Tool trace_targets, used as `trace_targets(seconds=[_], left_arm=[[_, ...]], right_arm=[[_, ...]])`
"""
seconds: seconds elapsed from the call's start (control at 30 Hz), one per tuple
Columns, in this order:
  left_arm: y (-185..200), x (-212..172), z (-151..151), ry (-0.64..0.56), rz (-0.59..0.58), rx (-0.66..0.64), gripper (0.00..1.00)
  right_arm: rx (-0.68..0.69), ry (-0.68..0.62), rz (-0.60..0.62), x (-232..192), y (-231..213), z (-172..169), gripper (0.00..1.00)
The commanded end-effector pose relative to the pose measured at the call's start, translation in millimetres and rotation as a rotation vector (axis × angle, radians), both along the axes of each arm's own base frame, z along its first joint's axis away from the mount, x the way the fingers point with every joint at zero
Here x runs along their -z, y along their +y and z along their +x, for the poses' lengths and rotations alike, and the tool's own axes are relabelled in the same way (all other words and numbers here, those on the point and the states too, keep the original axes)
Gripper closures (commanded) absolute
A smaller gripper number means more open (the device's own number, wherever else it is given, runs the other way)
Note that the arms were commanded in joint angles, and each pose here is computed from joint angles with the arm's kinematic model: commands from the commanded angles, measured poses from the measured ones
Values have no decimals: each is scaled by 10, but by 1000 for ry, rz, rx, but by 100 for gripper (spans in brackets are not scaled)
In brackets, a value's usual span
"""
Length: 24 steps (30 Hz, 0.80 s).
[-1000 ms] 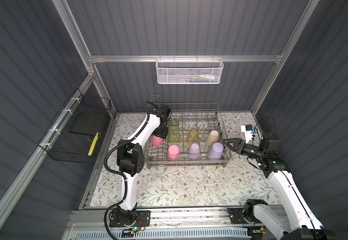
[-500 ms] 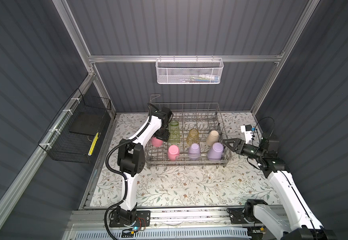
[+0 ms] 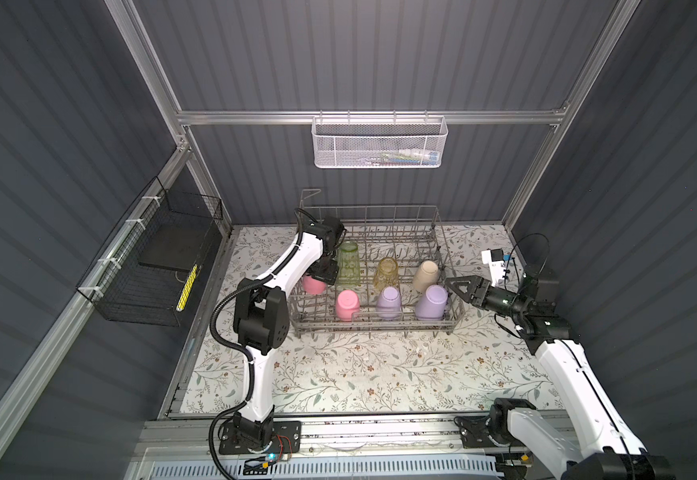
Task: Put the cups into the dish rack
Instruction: 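Lower the pink cup mouth-down into a rack slot with the left gripper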
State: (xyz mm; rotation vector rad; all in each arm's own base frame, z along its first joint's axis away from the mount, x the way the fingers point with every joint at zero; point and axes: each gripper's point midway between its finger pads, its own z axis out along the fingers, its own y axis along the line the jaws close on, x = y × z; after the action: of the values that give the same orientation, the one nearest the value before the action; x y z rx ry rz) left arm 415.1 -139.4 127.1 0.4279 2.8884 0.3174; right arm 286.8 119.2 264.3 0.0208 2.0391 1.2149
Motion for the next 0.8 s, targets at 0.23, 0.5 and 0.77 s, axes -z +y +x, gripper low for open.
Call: trace_targets(seconds=[0.23, 0.5, 0.77], left_arm=[[97, -182, -23, -61, 21, -26, 17], [152, -220, -13, -88, 43, -39, 16], [180, -295, 33, -136, 49, -53, 11]], right_arm=[[-19, -6, 16, 10, 21, -5, 34], [-22, -2, 20, 17, 26, -7, 34], [-23, 1, 23, 30, 30, -8, 34]])
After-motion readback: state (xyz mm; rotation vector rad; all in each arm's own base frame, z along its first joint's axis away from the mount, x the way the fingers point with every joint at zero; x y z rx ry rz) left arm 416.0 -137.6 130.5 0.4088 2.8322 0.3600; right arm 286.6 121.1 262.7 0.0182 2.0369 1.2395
